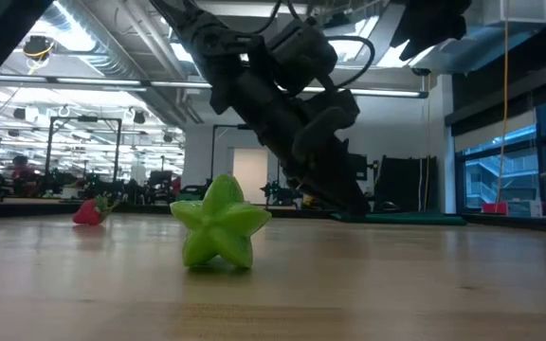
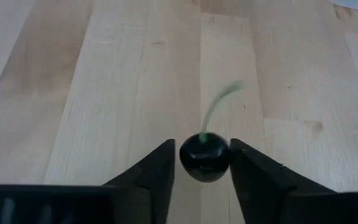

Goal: Pick and placing Produce into tupperware
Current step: Put the black cherry into the transparent bin

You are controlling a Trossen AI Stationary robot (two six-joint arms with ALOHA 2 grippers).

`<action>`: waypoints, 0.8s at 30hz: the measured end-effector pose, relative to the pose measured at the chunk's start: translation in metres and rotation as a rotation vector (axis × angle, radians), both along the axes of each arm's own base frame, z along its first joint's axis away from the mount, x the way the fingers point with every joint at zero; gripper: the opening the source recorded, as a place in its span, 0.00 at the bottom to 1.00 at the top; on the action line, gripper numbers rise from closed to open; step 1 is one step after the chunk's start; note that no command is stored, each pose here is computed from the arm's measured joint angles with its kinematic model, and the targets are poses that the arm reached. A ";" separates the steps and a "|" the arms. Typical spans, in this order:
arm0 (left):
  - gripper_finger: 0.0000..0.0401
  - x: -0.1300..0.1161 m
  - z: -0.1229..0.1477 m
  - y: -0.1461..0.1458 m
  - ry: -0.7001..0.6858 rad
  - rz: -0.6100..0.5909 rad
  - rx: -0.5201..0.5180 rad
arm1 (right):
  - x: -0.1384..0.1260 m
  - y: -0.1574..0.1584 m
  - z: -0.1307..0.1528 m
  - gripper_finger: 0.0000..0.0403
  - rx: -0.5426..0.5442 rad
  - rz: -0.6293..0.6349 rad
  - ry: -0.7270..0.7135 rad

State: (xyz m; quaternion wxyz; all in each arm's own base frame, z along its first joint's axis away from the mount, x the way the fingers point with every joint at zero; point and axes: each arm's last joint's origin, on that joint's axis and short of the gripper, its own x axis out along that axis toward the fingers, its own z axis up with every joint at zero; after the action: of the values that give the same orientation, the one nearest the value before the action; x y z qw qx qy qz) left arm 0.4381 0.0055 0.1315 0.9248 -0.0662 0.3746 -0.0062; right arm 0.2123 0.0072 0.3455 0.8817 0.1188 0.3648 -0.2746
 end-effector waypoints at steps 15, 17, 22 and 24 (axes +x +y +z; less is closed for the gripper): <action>0.43 -0.011 0.029 0.001 0.014 0.032 -0.032 | -0.003 0.000 -0.002 0.58 -0.003 0.001 0.043; 0.42 -0.021 0.044 0.003 0.062 0.038 -0.031 | -0.003 0.000 -0.002 0.58 -0.003 0.001 0.044; 0.43 -0.059 0.089 0.010 0.183 0.072 0.019 | -0.003 0.000 -0.003 0.58 0.010 0.014 0.044; 0.44 -0.076 0.107 0.012 0.233 0.101 0.053 | -0.001 0.001 -0.003 0.58 0.009 0.016 0.035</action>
State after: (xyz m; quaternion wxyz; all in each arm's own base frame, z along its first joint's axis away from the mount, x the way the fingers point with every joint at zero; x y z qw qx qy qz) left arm 0.3617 0.0171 0.2381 0.8755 -0.0609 0.4757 0.0581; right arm 0.2115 0.0077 0.3428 0.8768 0.1151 0.3823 -0.2680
